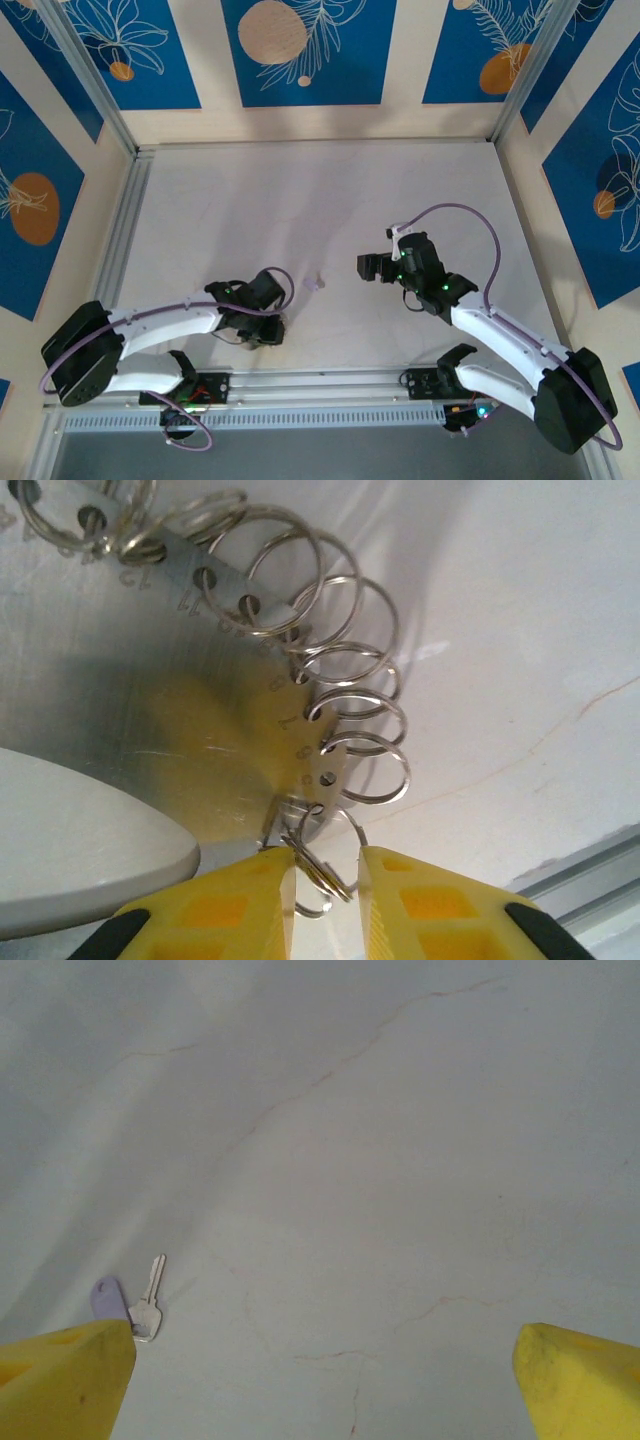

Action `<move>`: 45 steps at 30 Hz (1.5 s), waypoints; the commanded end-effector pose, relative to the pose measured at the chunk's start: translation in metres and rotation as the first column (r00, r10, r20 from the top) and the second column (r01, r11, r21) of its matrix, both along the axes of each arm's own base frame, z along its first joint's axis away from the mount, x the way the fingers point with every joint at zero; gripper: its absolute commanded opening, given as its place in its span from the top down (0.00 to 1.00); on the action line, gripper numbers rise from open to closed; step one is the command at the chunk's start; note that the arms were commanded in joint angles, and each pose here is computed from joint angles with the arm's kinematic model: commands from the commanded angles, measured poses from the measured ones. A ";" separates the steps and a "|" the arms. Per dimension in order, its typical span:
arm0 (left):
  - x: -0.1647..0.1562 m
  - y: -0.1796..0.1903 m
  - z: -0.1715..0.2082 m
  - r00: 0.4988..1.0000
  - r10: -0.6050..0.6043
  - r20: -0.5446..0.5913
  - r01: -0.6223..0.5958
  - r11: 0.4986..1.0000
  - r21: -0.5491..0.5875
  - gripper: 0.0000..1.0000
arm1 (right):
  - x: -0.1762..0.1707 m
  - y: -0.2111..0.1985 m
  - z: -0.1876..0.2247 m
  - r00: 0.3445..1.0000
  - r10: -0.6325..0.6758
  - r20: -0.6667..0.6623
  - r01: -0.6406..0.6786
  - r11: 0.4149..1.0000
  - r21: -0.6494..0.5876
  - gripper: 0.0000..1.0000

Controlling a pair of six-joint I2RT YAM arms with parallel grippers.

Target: Put the keys on the keyring

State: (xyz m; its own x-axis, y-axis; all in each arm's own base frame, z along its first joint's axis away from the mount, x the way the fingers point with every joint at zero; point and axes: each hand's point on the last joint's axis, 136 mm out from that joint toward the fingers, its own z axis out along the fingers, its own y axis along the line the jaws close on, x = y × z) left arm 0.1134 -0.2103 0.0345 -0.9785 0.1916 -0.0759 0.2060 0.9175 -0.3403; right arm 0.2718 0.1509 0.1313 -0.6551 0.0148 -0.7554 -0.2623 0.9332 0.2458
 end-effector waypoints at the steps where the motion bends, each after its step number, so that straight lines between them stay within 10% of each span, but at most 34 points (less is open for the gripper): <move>1: 0.018 -0.019 0.034 0.995 -0.005 0.100 0.015 0.994 -0.105 0.77 | 0.000 0.009 0.010 0.996 0.063 0.066 -0.066 0.997 0.032 0.03; 6: 0.048 -0.025 0.061 0.985 0.016 0.175 0.021 0.978 -0.208 0.73 | 0.004 0.031 0.024 0.973 0.179 0.148 -0.188 0.981 0.051 0.03; 22: 0.080 0.010 0.041 0.985 -0.041 0.166 0.050 0.997 -0.053 0.58 | -0.001 0.081 -0.010 0.924 0.378 0.063 -0.383 0.911 0.155 0.00; 32: 0.017 0.011 0.037 0.987 -0.151 0.047 0.151 0.988 -0.003 0.47 | -0.029 0.075 -0.019 0.929 0.370 -0.009 -0.362 0.913 0.189 0.00; 45: -0.027 0.016 0.014 0.985 -0.170 -0.008 0.170 0.979 0.109 0.63 | -0.047 0.066 -0.025 0.934 0.356 -0.011 -0.348 0.919 0.183 0.00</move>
